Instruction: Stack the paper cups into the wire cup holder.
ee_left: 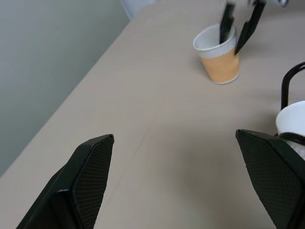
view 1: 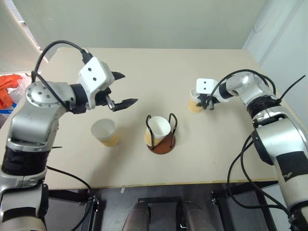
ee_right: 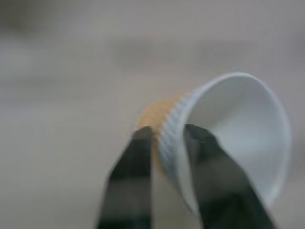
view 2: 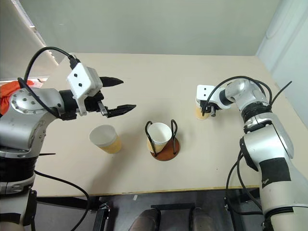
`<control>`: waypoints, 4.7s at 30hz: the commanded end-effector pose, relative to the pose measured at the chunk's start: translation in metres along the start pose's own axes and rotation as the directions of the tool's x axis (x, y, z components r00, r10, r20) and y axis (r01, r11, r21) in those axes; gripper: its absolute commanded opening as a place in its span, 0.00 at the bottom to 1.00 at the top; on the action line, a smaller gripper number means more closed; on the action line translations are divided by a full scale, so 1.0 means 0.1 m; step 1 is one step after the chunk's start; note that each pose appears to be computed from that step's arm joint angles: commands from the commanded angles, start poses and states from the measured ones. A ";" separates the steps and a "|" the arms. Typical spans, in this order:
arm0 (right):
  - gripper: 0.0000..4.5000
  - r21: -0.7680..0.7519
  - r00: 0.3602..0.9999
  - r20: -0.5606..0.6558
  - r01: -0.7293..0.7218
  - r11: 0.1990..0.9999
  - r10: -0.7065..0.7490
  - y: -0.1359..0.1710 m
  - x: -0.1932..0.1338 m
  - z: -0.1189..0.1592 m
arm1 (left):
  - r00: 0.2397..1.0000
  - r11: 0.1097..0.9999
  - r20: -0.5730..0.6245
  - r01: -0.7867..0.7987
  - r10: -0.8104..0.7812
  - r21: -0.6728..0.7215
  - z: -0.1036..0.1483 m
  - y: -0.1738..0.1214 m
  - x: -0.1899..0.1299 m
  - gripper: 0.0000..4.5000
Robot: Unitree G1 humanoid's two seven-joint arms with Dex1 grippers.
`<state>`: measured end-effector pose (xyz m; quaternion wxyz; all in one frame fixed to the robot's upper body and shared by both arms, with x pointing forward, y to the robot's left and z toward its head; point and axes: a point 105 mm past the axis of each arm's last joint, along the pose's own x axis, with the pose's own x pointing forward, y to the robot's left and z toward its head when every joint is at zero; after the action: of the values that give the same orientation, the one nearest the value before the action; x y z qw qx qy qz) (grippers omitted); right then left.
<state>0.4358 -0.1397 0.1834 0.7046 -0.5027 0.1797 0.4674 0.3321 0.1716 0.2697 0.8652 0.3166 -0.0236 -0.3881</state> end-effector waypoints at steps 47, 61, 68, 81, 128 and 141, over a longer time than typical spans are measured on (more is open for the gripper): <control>0.00 -0.355 0.727 0.534 -0.271 0.895 0.432 0.90 -0.65 1.42 | 0.981 0.969 -0.021 0.190 -0.195 -0.157 -0.03 -0.14 -0.99 1.00; 0.57 -0.355 0.739 0.530 -0.253 0.900 0.416 0.84 -0.61 1.43 | 0.981 0.972 -0.035 0.182 -0.189 -0.150 -0.06 -0.14 -1.01 1.00; 0.99 -0.359 0.713 0.558 -0.255 0.898 0.425 0.84 -0.72 1.46 | 0.966 0.972 -0.141 0.200 -0.217 -0.126 -0.15 -0.09 -1.10 1.00; 0.99 -0.200 0.501 0.817 -0.219 0.955 0.286 0.67 -0.94 2.02 | 0.821 0.918 -0.419 0.383 -0.389 -0.101 -0.65 -0.33 -1.11 1.00; 1.00 0.237 0.778 0.628 -0.210 0.949 0.015 1.11 -1.63 0.40 | 0.777 0.754 0.017 0.605 -0.629 0.255 0.69 -0.18 -0.50 0.01; 1.00 0.304 0.799 0.594 -0.119 0.945 -0.090 1.21 -1.58 0.45 | 0.570 0.444 -0.182 0.771 -0.801 0.457 0.81 -0.45 0.05 0.01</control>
<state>0.2506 -0.1681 0.2381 0.7902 -0.1881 0.0489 0.5813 0.2839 0.1027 0.3045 0.5059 0.4582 0.0076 -0.7308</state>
